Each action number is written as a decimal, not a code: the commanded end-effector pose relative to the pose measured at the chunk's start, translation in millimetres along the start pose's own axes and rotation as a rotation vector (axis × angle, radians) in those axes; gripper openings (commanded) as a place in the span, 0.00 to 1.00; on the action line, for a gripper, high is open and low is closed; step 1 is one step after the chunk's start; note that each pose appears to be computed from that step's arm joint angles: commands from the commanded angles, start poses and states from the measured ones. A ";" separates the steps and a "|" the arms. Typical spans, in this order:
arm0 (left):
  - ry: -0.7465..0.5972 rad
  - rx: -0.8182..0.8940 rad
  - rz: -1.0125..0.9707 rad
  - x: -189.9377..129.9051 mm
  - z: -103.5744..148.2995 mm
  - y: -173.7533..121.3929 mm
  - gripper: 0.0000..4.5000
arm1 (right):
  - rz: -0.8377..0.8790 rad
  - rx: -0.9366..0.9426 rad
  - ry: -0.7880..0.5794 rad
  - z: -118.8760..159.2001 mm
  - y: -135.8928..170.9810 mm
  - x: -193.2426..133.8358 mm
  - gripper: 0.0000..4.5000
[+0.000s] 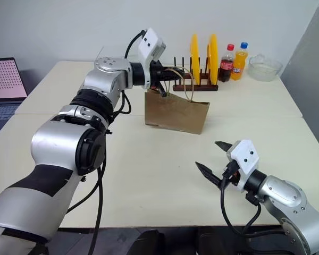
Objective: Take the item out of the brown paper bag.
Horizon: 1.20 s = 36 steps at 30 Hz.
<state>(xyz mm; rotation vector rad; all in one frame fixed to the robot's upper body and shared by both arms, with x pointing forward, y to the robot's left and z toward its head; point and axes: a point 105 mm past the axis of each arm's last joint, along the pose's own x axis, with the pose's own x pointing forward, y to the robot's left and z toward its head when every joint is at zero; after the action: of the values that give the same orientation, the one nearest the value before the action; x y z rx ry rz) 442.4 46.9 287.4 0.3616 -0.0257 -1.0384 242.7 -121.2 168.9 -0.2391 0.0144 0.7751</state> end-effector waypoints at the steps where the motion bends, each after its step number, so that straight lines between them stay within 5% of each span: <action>1: -0.029 0.080 0.023 -5.1 16.7 5.4 0.00 | 0.002 -0.025 -0.047 12.2 2.4 1.6 1.00; 6: 0.019 0.111 0.038 -9.1 7.0 9.0 0.00 | -0.021 -0.022 -0.064 14.9 -1.3 3.4 1.00; 9: 0.045 0.125 0.052 -13.7 2.3 12.7 0.13 | -0.038 -0.027 -0.082 18.2 -5.3 4.7 1.00; 21: 0.086 0.197 0.048 -30.3 -2.7 20.1 0.96 | -0.012 -0.035 -0.110 23.3 -5.3 7.6 1.00; 36: 0.043 0.254 -0.020 -68.3 1.6 24.6 0.96 | 0.019 -0.081 -0.151 28.5 -8.1 8.4 1.00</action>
<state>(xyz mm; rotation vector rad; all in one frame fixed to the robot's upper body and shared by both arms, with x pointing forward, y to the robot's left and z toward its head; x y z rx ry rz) 432.7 111.8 289.0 0.6157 -0.0422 -1.0482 254.9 -116.7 186.7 -0.2404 -0.1038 0.8003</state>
